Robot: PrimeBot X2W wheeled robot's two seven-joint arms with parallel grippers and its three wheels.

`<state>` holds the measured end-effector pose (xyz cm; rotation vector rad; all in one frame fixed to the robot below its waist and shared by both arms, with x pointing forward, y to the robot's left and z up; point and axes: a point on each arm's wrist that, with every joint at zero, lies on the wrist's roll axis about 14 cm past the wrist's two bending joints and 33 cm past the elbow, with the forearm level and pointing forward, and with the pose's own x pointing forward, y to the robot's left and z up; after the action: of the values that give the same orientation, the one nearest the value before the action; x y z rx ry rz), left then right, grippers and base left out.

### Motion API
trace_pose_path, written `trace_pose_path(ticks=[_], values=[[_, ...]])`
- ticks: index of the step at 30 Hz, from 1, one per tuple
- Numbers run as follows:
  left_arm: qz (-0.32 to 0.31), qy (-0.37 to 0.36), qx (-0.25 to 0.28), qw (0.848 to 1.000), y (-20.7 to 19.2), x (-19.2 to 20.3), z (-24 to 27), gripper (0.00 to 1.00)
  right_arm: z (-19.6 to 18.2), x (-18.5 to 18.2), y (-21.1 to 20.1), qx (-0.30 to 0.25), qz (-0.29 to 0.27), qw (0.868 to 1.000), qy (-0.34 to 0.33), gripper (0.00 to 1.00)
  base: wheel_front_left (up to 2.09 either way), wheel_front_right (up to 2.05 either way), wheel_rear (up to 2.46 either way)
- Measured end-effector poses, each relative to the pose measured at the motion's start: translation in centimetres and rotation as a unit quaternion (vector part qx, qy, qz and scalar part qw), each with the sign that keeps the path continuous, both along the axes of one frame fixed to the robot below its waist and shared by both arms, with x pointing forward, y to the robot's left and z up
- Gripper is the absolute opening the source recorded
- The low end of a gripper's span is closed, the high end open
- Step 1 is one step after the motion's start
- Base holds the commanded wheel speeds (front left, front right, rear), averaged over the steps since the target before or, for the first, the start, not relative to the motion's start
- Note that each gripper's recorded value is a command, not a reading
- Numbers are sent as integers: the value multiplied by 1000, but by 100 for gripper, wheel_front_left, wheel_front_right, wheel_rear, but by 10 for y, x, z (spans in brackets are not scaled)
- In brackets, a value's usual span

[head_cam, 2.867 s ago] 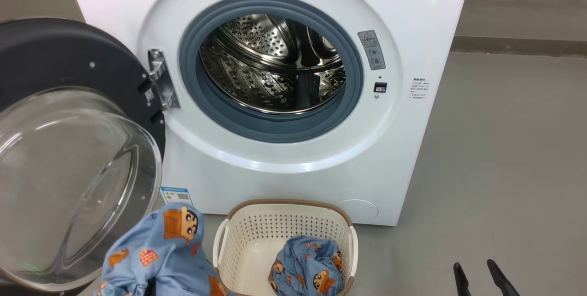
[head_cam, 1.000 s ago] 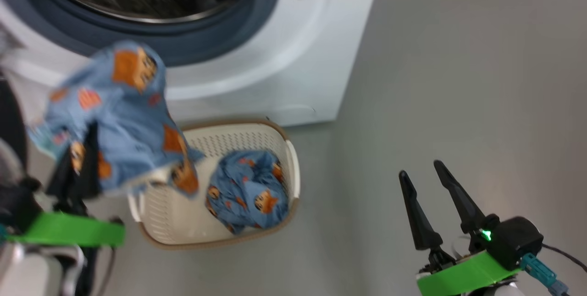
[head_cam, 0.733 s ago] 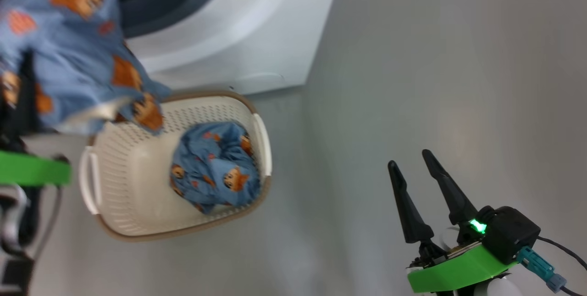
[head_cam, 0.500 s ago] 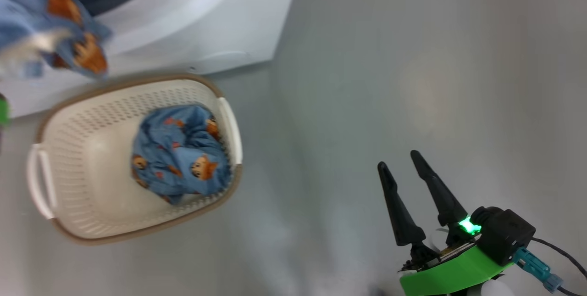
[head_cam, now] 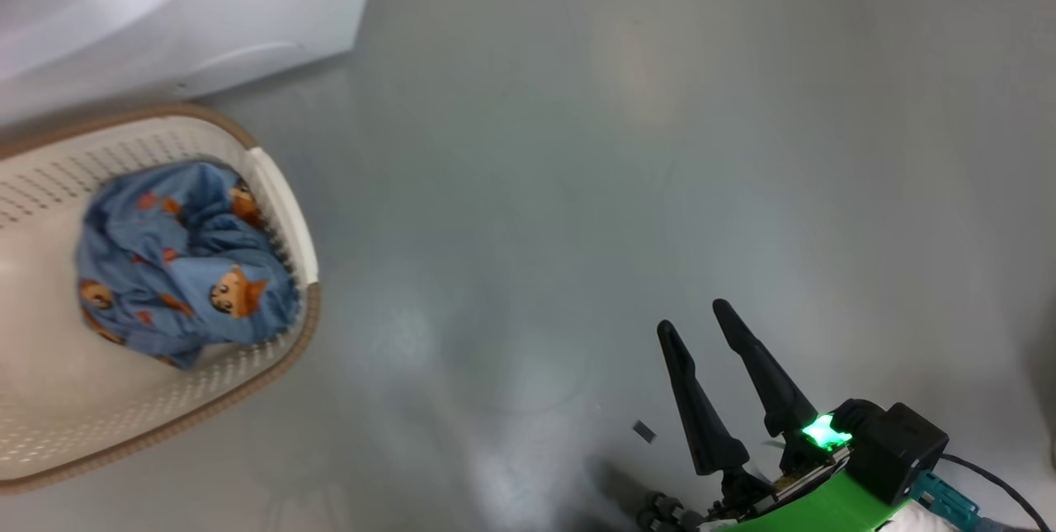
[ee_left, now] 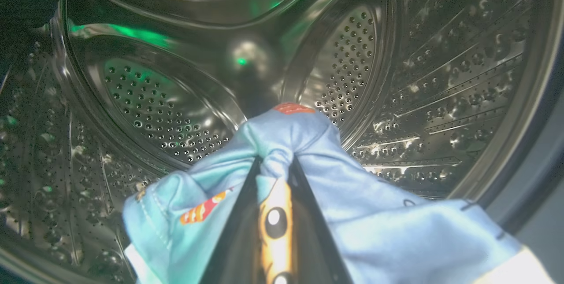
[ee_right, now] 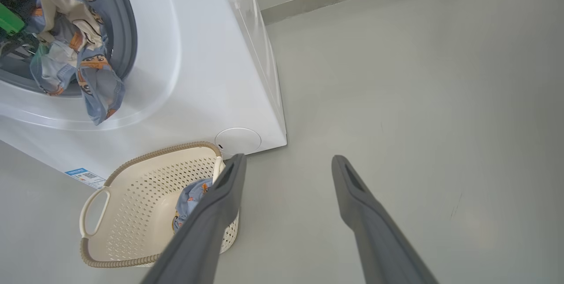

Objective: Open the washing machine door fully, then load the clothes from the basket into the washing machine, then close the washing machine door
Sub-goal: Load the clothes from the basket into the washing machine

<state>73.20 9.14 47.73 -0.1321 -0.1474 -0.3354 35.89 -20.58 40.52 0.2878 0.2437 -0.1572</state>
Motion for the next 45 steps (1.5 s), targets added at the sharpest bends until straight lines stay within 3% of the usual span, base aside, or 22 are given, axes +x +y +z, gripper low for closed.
trace_pose_path(ticks=[9, 15, 21, 37, 45], values=[[15, 16, -18, 1000, -3, 40, -24, 0, -22, -9, -5, -7, -14, 999, 44, 100, 0, 0, 0], [18, -1, 5, 1000, -3, 57, -20, 0, -27, -14, -2, -2, -17, 998, 57, 100, 0, 0, 0], [36, -42, -15, 998, 6, 76, 5, 0, -32, -27, -7, 7, -42, 996, 76, 100, 0, 0, 0], [120, -135, -84, 980, 57, 87, 43, 0, -53, -26, -10, 11, -50, 993, 106, 100, 0, 0, 0], [98, -112, -44, 988, 45, 83, 15, 0, -56, -19, -2, 20, -36, 994, 104, 100, 0, 0, 0]])
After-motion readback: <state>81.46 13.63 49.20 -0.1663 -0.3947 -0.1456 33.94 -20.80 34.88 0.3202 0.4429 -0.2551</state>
